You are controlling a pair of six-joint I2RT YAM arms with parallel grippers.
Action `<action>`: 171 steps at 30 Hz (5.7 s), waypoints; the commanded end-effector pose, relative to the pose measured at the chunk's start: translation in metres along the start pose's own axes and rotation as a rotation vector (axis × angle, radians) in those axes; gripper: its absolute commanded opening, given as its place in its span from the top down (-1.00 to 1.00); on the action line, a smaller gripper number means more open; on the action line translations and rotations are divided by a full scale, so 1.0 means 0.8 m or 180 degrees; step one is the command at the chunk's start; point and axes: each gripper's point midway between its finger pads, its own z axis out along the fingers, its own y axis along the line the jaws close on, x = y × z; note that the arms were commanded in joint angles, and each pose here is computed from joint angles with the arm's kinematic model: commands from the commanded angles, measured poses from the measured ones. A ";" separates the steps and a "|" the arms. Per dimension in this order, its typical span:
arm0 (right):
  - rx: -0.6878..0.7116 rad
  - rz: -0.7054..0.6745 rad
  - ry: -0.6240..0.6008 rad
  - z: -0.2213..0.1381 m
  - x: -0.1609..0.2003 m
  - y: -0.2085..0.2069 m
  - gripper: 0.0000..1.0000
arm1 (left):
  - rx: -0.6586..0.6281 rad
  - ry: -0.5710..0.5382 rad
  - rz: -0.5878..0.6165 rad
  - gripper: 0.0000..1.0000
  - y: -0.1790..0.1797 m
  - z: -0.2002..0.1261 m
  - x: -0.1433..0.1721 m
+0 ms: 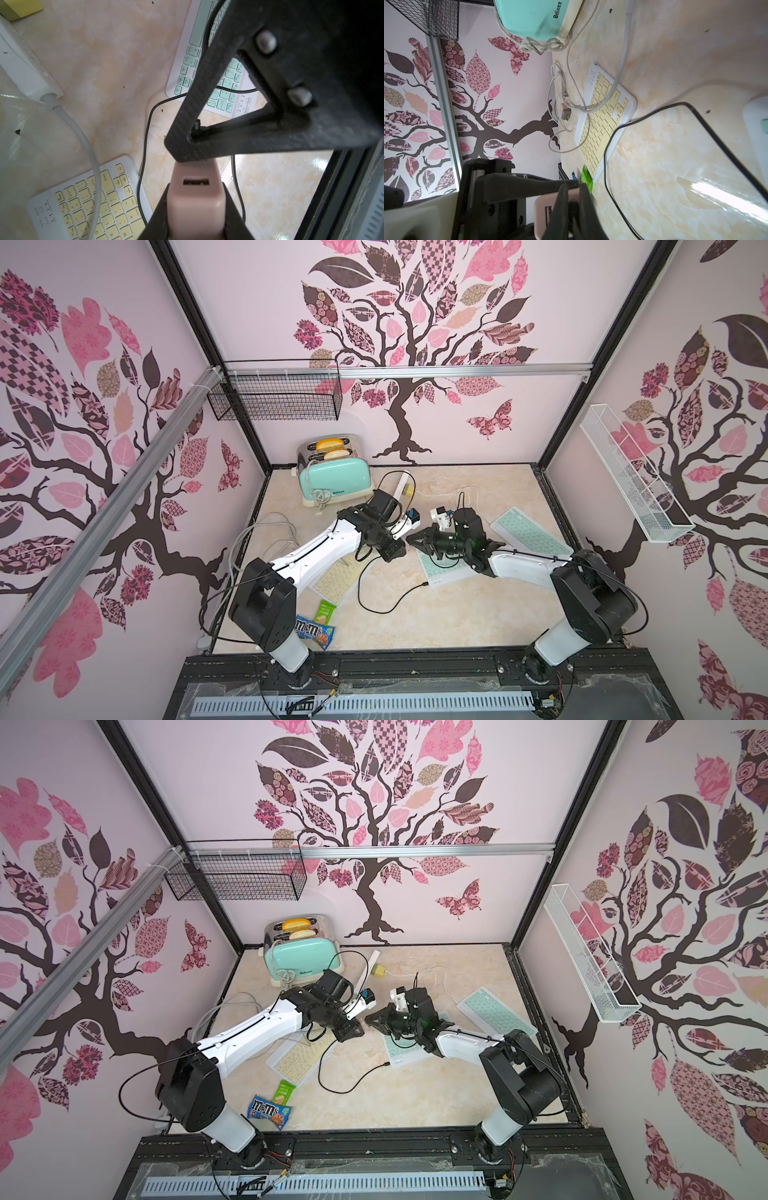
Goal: Unplug the wireless keyboard
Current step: Remove the power cord from the plug, then place the power cord at the center of the board, then place the plug at the center of the board, then pick up the power cord at the center of the board.
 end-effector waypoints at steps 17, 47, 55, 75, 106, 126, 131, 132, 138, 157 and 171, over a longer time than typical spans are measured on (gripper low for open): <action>0.0412 -0.0317 -0.1349 -0.113 -0.159 -0.008 1.00 | 0.0248 0.0509 -0.0265 1.00 -0.045 -0.018 0.079; 0.1419 -0.1653 0.1401 0.011 0.130 -0.111 0.29 | -0.0593 0.0170 -0.1142 1.00 0.063 -0.023 0.065; 0.1652 -0.2001 0.1062 -0.010 0.097 -0.081 -0.48 | -0.0540 0.0091 -0.1157 1.00 0.069 -0.015 0.046; 0.1932 -0.1730 -0.0167 -0.121 -0.016 -0.066 -0.65 | -0.0538 0.0216 -0.0907 1.00 0.099 0.083 -0.010; 0.2425 -0.1212 -0.0220 -0.150 -0.027 -0.137 -0.70 | -0.0461 0.0982 -0.0643 0.82 0.103 0.161 0.036; 0.2516 -0.0952 -0.0169 -0.163 -0.025 -0.160 -0.71 | -0.0594 0.0856 -0.0701 0.21 0.134 0.152 0.009; 0.2556 -0.0885 -0.0152 -0.163 -0.023 -0.166 -0.72 | -0.0618 0.0782 -0.0646 -0.06 0.127 0.140 -0.002; 0.2560 -0.0873 -0.0153 -0.163 -0.023 -0.168 -0.72 | -0.0619 0.0754 -0.0639 -0.10 0.125 0.136 -0.005; 0.2520 -0.0830 -0.0123 -0.160 -0.020 -0.170 -0.72 | -0.0651 0.0511 -0.0593 -0.30 0.118 0.103 -0.034; 0.2368 -0.0800 -0.0315 -0.175 -0.027 -0.170 -0.73 | 0.0167 0.0472 0.0571 -0.04 -0.080 0.085 0.032; 0.2331 -0.0792 -0.0364 -0.187 -0.020 -0.169 -0.73 | -0.0180 0.0749 0.0760 0.25 -0.071 0.159 0.054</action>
